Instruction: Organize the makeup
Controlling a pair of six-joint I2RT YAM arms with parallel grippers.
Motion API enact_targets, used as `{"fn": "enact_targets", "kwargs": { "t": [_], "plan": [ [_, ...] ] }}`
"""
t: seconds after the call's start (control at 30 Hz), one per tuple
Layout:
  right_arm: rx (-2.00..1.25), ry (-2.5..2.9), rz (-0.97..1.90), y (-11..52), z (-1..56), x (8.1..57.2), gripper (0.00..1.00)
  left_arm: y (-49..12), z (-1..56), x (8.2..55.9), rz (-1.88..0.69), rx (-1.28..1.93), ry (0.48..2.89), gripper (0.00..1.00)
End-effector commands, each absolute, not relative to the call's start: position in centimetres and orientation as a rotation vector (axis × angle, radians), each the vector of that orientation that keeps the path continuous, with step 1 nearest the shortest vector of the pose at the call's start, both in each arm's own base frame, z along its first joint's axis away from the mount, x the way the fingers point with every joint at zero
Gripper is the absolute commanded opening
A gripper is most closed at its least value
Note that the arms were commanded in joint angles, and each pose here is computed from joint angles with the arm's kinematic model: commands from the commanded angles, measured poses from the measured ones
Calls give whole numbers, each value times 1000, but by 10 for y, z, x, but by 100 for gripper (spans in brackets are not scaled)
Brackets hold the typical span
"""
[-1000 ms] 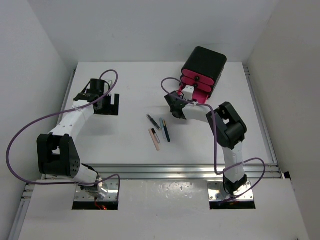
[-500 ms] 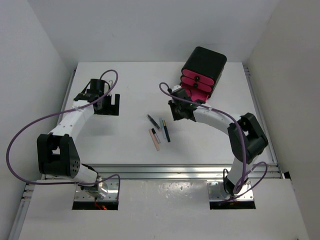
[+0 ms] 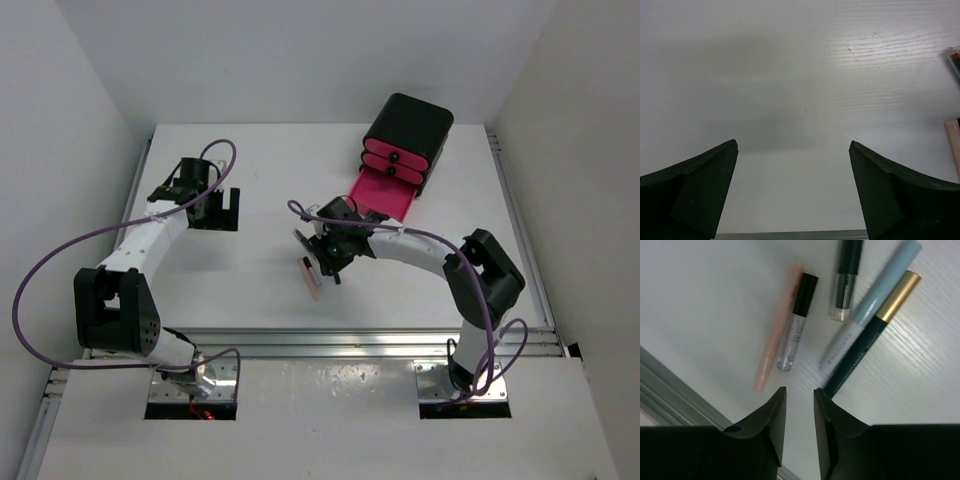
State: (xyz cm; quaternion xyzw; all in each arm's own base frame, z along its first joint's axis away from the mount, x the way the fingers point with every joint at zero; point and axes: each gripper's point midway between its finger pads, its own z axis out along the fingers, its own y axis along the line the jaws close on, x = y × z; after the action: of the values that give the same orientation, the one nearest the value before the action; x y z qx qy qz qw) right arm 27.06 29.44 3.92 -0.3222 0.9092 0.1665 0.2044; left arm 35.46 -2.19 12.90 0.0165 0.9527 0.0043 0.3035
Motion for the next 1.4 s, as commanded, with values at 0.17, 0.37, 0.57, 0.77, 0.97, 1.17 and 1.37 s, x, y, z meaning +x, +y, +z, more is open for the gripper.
{"fn": "enact_targets", "kwargs": {
  "t": [0.17, 0.37, 0.57, 0.77, 0.97, 1.17, 1.37],
  "plan": [
    [-953, 2418, 462, 318, 61, 309, 40, -26, 137, 357, -4, 58, 2480, 100],
    [-1051, 2326, 406, 345, 54, 351, 42, -24, 137, 354, 8, 54, 2480, 100],
    [-1017, 2342, 335, 358, 26, 388, 43, -21, 141, 356, 33, 56, 2461, 100],
    [-952, 2389, 239, 350, 3, 401, 46, -19, 142, 356, 44, 52, 2460, 100],
    [-941, 2429, 220, 343, -11, 401, 35, -19, 138, 357, 45, 53, 2469, 100],
    [-940, 2444, 232, 342, -20, 397, 16, -19, 138, 357, 45, 53, 2469, 100],
    [-902, 2367, 274, 358, -3, 415, 0, -19, 135, 357, 46, 53, 2478, 100]
  ]
}}
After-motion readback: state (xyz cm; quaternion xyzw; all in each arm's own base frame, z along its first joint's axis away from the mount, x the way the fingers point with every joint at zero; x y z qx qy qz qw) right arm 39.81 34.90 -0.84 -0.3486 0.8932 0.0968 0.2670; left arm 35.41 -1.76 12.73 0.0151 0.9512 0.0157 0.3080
